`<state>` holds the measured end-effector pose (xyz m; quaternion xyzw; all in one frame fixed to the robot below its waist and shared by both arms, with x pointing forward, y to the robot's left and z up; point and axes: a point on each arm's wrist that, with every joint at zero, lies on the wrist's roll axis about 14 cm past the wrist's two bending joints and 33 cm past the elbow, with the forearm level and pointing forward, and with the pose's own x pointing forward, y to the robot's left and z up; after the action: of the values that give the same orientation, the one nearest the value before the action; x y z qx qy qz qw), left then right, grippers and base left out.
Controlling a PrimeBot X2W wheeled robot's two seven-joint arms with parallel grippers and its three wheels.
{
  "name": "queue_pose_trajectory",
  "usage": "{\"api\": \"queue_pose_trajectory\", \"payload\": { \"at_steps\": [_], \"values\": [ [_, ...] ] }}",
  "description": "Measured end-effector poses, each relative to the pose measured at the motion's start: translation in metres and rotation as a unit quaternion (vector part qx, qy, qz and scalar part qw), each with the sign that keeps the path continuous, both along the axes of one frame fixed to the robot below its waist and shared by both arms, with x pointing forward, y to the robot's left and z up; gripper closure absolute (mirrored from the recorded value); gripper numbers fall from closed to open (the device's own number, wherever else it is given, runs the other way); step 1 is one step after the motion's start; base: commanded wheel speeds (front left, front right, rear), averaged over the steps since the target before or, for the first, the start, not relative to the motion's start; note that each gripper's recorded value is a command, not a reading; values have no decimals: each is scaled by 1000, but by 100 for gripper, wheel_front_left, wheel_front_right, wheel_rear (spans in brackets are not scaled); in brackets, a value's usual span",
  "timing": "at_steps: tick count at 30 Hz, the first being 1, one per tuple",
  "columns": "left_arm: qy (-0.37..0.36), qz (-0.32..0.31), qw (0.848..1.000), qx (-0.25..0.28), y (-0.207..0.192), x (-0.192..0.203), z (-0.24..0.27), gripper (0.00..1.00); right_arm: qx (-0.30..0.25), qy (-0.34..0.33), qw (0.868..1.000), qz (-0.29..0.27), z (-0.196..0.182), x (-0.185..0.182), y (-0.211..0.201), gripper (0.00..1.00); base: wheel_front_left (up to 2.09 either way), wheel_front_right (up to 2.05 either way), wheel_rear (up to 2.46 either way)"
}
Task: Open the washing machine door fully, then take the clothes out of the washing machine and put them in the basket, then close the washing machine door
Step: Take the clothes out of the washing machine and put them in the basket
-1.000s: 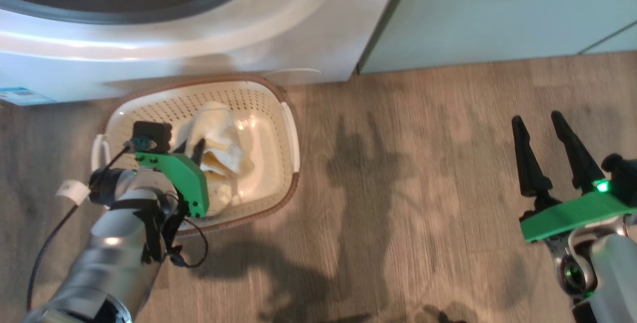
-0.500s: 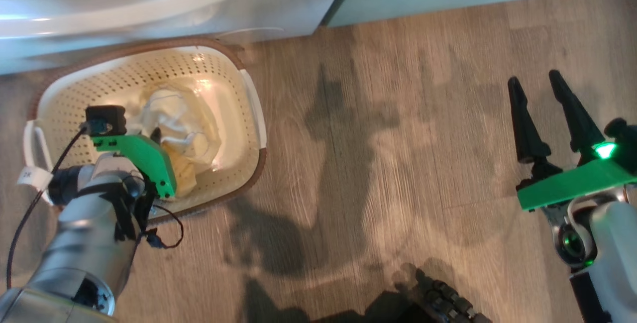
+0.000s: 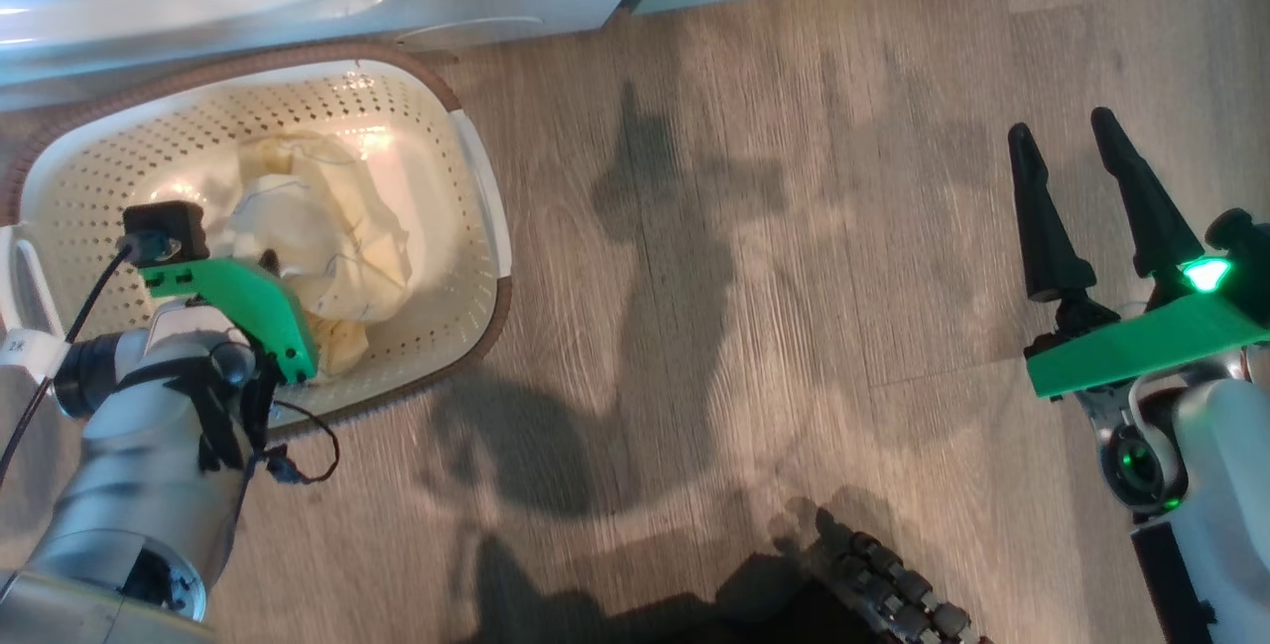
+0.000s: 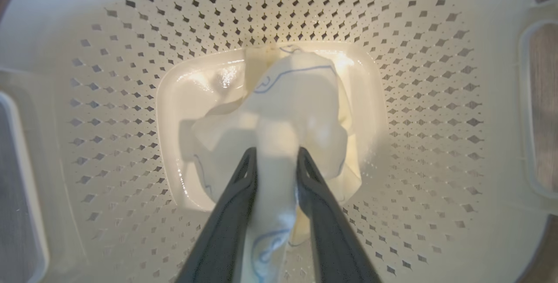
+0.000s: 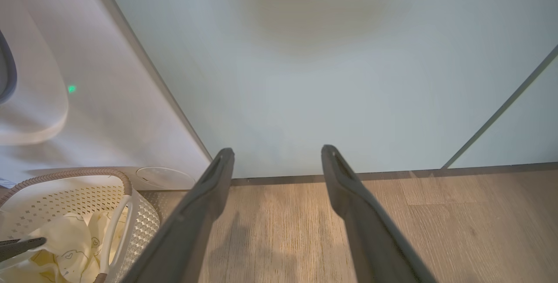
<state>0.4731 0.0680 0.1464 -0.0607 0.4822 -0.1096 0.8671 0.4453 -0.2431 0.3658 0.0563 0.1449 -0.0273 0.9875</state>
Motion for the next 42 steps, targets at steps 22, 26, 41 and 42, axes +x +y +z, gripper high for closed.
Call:
{"api": "queue_pose_trajectory", "payload": {
  "at_steps": [22,26,41,42],
  "values": [
    [-194,47,979,-48,17,50,132,0,23,-66,998,-2,56,-16,10,0,0,0,0],
    [-219,47,973,-46,27,41,154,0,27,-77,997,-2,66,-26,11,0,0,0,0],
    [-361,104,925,-61,67,17,263,0,33,-119,992,-12,100,-66,10,0,0,0,0],
    [-369,106,921,-62,69,14,268,0,34,-122,992,-13,102,-68,10,0,0,0,0]
  ]
}}
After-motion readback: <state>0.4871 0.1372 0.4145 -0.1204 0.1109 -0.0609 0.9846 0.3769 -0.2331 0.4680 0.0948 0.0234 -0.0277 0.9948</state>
